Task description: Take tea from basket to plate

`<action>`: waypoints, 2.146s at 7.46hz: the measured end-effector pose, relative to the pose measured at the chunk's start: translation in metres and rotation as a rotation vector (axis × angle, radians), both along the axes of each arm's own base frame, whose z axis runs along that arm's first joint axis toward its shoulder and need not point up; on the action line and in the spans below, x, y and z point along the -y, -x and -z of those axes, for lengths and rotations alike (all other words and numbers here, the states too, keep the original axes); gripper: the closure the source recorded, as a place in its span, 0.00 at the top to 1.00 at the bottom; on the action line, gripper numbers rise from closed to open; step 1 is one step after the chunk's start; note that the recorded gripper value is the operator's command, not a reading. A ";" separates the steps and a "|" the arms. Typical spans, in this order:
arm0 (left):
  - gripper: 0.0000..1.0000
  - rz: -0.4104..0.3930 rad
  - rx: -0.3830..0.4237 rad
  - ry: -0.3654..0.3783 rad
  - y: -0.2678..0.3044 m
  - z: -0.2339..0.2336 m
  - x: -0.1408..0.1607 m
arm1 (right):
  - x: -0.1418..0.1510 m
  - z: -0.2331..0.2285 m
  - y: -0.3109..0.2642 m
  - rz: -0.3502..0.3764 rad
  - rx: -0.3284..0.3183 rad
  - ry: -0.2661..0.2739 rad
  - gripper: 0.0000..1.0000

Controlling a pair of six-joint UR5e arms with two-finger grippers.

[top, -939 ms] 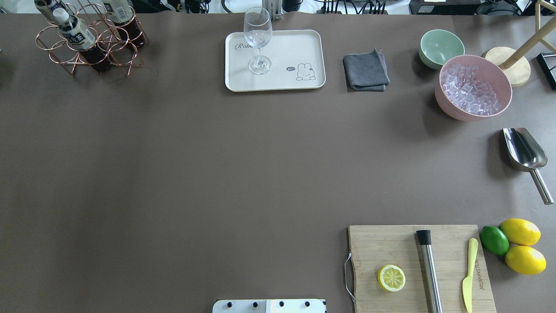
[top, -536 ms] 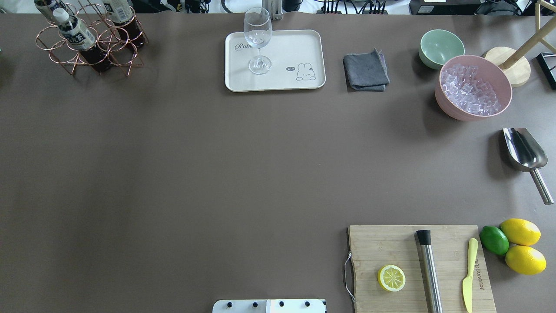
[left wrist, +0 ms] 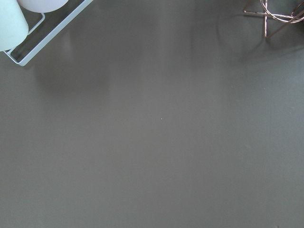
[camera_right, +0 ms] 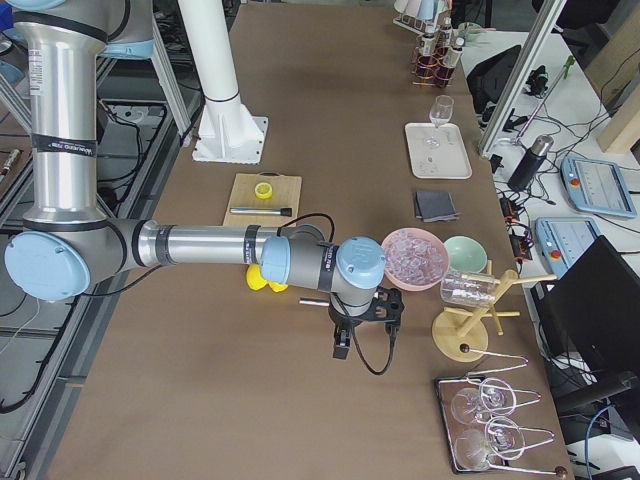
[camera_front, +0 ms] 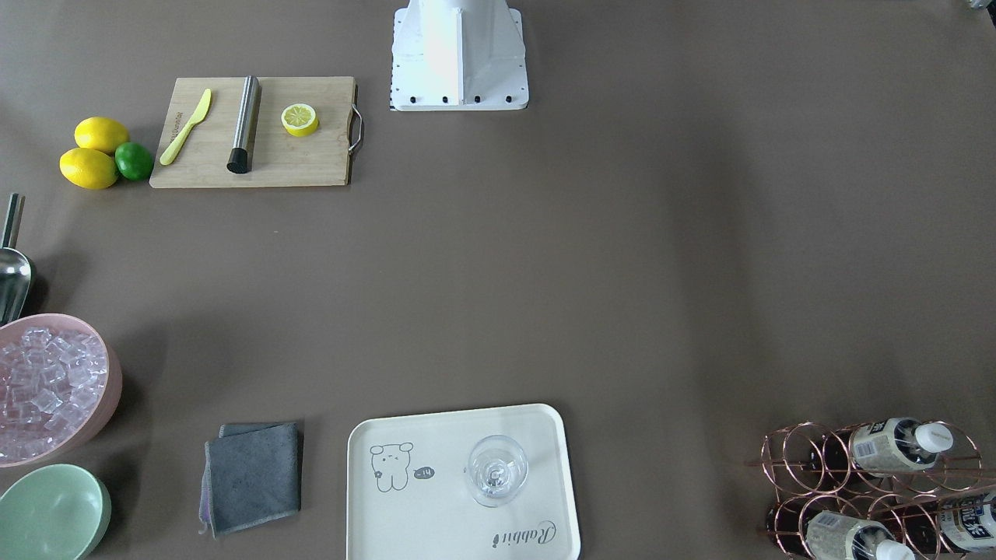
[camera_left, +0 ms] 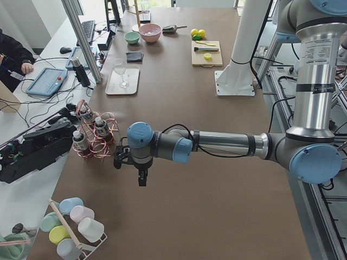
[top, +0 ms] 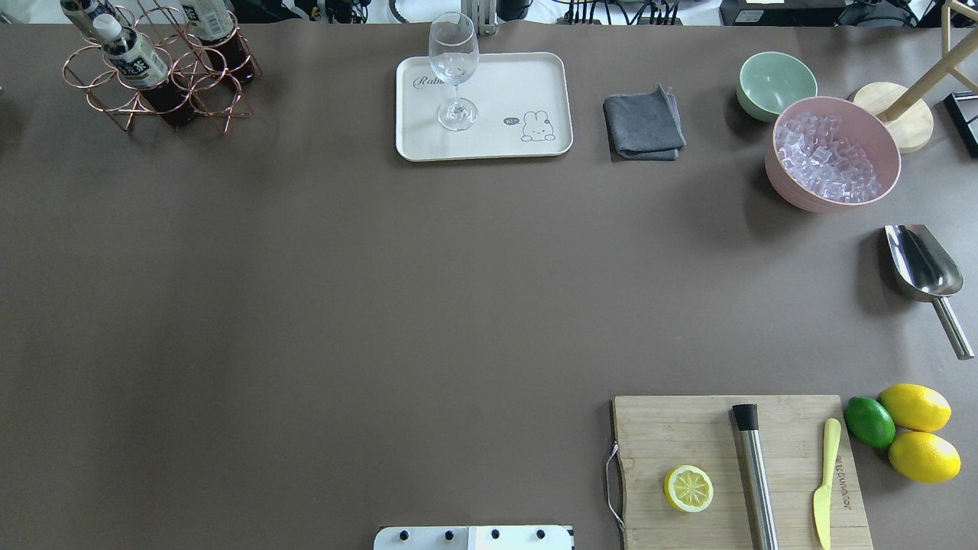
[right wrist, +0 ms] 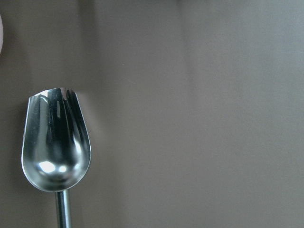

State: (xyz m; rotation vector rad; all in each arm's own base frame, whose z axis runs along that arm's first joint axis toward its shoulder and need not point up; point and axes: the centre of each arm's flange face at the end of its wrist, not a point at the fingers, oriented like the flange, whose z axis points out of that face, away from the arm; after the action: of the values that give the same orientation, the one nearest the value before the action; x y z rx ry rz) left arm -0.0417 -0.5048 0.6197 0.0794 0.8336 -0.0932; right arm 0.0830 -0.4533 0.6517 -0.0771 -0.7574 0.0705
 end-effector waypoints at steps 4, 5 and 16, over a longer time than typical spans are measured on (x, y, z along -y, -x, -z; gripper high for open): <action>0.98 -0.009 0.000 0.003 -0.005 -0.001 0.001 | 0.000 -0.002 0.000 0.001 0.000 0.003 1.00; 0.98 -0.011 0.000 0.003 -0.006 -0.001 0.001 | 0.000 -0.002 0.000 0.001 0.000 0.003 1.00; 0.98 -0.015 -0.004 0.032 -0.007 0.017 0.018 | -0.001 -0.002 0.000 0.001 -0.001 0.003 1.00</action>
State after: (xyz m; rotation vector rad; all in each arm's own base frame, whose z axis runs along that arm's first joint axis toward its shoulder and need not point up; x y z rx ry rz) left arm -0.0347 -0.5224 0.6023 0.0429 0.8362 -0.0920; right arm 0.0831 -0.4528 0.6538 -0.0807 -0.7563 0.0707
